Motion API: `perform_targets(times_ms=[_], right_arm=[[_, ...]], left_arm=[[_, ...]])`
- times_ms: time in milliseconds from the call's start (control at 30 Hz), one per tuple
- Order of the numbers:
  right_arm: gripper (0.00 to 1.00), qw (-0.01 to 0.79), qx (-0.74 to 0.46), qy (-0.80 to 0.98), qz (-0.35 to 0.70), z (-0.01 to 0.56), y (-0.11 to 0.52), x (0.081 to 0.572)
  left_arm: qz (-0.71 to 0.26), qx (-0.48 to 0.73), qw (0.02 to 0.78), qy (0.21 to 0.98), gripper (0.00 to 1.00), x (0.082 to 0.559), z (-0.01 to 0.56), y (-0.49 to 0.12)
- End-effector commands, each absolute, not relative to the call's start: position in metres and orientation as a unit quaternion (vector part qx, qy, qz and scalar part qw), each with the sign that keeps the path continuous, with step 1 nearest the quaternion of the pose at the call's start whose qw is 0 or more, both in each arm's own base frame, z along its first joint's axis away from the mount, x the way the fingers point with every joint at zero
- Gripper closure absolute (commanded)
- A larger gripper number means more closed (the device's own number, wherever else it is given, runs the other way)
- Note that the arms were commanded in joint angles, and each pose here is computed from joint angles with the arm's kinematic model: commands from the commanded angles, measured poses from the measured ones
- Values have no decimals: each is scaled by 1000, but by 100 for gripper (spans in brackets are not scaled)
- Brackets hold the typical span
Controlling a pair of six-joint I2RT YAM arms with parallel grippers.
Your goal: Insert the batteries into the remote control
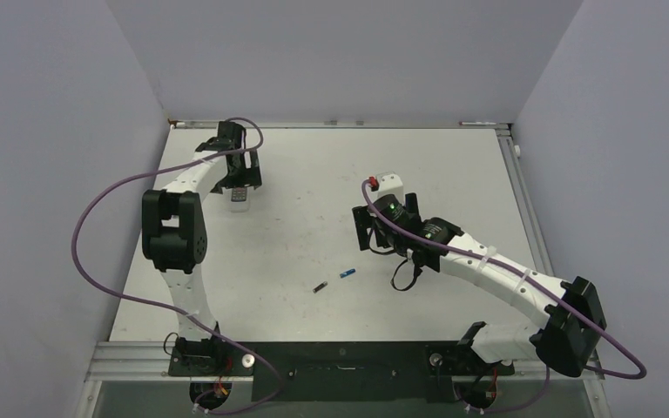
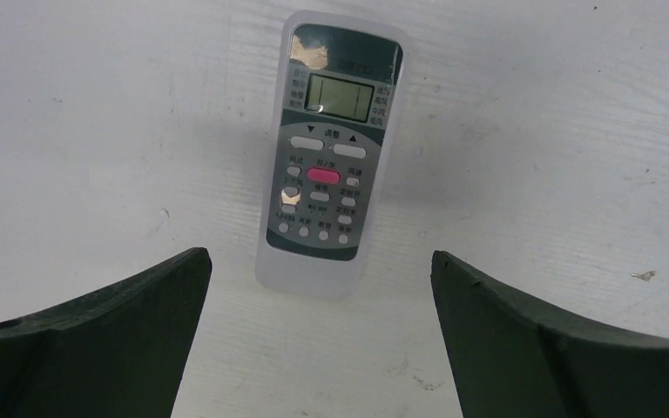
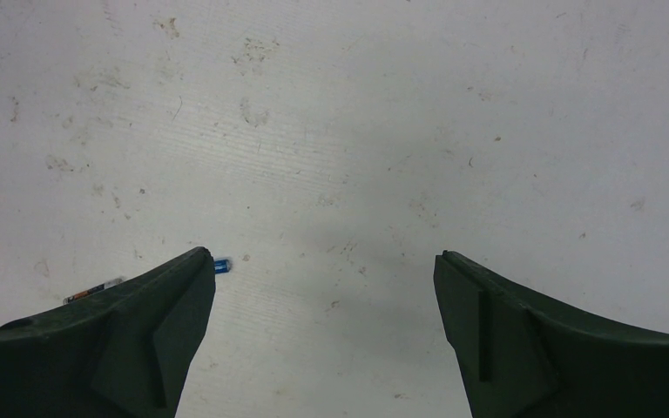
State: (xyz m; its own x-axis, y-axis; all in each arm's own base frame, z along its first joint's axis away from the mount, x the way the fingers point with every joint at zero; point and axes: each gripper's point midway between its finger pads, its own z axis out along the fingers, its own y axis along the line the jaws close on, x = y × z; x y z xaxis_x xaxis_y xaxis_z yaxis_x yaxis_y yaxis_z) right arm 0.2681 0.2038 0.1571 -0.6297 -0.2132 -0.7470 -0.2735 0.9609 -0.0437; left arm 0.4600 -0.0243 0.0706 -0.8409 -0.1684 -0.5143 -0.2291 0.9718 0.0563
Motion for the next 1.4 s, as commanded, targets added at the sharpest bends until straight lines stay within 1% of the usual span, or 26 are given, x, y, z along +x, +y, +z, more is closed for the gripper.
perform_targets(times_ms=[0,133,400,500,733,1033,1133,1167,1267,1367], right_arm=[[3,431,-119,893,42,172,198,271],[3,432,-117,893,37,173,195,272],[3,432,-111,895,31,173,190,272],[3,432,-109,895,28,172,188,273],[3,429,-105,897,24,172,185,273],[3,428,-98,898,18,174,178,269],[3,431,-93,897,19,177,176,268],[3,432,-91,897,19,178,175,267],[4,433,-86,897,20,179,173,266],[4,433,-83,897,27,181,173,264]], left_arm=[[42,-94,268,958,4,479,75,-14],[21,-98,255,962,3,487,64,-12],[30,-91,231,968,0,493,43,-10],[26,-90,226,970,9,496,38,-13],[33,-80,222,971,14,499,30,-22],[39,-74,214,973,31,497,21,-29],[32,-78,212,974,39,497,19,-31],[28,-79,213,973,43,498,19,-32],[21,-83,213,973,61,496,18,-34],[14,-89,216,972,87,493,18,-36]])
